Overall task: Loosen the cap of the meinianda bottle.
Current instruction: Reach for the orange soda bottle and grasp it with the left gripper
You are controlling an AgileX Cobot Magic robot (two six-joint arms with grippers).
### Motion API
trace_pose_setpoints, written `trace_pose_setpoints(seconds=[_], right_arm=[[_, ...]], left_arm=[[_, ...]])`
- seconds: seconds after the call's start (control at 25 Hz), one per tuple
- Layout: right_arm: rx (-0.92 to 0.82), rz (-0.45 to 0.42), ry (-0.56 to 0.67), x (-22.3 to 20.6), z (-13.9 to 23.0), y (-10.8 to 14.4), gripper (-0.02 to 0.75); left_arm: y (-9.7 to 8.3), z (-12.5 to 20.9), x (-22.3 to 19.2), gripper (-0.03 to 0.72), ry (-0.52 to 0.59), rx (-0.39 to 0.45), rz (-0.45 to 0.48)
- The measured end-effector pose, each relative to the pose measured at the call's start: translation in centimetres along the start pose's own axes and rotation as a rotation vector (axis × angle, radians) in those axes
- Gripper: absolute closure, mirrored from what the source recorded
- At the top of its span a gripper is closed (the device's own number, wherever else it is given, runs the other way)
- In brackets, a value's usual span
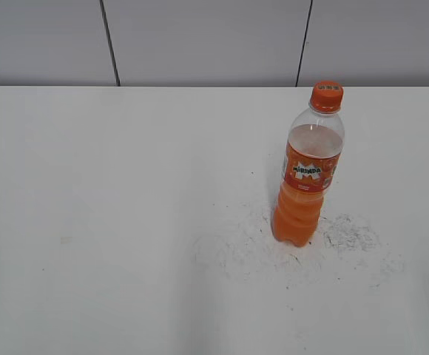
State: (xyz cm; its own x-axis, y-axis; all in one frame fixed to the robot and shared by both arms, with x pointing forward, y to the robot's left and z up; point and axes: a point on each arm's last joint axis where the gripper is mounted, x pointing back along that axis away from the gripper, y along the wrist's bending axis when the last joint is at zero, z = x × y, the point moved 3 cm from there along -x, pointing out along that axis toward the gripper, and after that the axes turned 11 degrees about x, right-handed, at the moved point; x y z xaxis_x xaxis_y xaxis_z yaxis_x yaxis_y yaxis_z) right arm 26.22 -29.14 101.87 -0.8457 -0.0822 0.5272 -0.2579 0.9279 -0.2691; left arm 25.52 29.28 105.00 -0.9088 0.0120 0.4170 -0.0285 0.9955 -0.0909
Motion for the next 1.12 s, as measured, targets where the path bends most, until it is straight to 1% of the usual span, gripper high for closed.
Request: trace_pose_setpoints(seconds=[0.32, 0.44, 0.6, 0.72, 0.84, 0.96, 1.08, 1.12], right_arm=[[0.000, 0.000, 0.000, 0.0, 0.0, 0.0, 0.215], [0.000, 0.000, 0.000, 0.0, 0.0, 0.0, 0.215], [0.000, 0.000, 0.000, 0.0, 0.0, 0.0, 0.215], [0.000, 0.000, 0.000, 0.0, 0.0, 0.0, 0.215], [0.000, 0.000, 0.000, 0.0, 0.0, 0.0, 0.215], [0.000, 0.000, 0.000, 0.0, 0.0, 0.0, 0.215], [0.000, 0.000, 0.000, 0.0, 0.0, 0.0, 0.215], [0.000, 0.000, 0.000, 0.0, 0.0, 0.0, 0.215]], left_arm=[[0.0, 0.0, 0.0, 0.102, 0.000, 0.000, 0.000], [0.0, -0.2, -0.6, 0.102, 0.034, 0.003, -0.002], [-0.1, -2.1, -1.8, 0.102, 0.076, 0.020, 0.007], [-0.5, -3.8, -3.5, 0.102, 0.075, 0.035, 0.047], [-0.7, -5.3, -5.1, 0.102, 0.032, 0.033, 0.073], [-0.9, -6.8, -6.9, 0.102, -0.080, 0.028, 0.101], [-1.2, -6.9, -8.9, 0.102, -0.176, 0.025, 0.127], [-1.3, -6.6, -9.7, 0.102, -0.193, 0.023, 0.135]])
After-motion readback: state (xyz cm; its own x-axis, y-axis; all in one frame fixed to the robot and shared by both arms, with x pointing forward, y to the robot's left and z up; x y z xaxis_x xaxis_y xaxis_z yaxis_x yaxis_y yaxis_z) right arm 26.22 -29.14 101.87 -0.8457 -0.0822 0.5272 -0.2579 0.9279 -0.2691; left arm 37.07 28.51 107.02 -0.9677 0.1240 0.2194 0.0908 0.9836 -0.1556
